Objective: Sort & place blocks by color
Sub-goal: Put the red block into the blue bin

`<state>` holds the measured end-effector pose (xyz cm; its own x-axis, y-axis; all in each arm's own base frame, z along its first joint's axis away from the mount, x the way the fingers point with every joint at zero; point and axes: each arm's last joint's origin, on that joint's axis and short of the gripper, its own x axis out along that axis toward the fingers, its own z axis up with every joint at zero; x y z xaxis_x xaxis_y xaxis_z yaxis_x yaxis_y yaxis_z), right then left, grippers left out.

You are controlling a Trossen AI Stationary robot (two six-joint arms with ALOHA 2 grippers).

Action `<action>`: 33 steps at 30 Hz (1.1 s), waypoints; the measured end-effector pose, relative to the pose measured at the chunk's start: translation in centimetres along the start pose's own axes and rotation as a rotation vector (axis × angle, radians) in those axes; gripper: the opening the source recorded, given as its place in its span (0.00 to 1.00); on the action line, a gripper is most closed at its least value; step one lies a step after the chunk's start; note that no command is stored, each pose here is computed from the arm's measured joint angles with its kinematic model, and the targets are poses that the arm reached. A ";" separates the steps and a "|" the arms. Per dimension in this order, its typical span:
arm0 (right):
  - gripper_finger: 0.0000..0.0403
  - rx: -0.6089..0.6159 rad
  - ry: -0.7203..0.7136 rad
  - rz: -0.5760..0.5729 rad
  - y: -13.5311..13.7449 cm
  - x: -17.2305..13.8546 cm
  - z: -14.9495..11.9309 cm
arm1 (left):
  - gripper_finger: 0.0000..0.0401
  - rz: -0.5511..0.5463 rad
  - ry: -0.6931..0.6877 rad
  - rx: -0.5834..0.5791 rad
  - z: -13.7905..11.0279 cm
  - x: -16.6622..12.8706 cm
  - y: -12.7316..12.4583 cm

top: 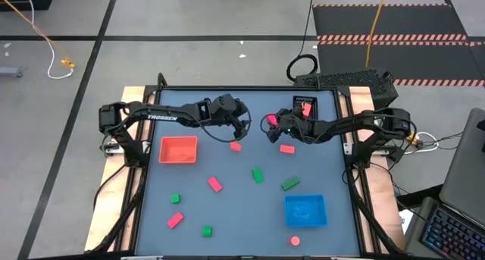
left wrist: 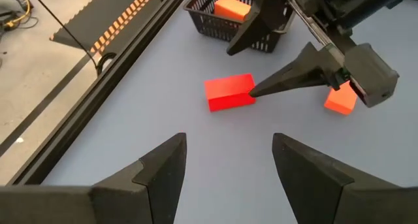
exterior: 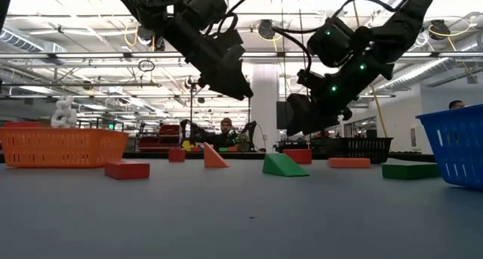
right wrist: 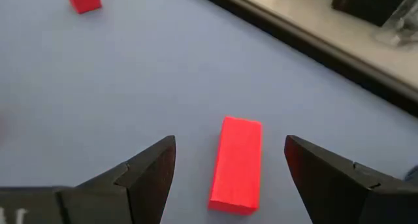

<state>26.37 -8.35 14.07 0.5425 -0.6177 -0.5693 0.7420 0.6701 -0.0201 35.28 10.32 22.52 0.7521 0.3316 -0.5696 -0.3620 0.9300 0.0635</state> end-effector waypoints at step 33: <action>0.42 0.014 0.068 0.022 0.2 2.8 -2.2 | 0.57 -0.013 0.002 -0.019 0.0 0.0 -0.4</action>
<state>27.13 -9.06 10.71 0.5312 -0.5731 -0.6240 0.7356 0.6774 0.0041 35.37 9.94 22.50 0.7555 0.3195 -0.5720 -0.3628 0.9310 0.0408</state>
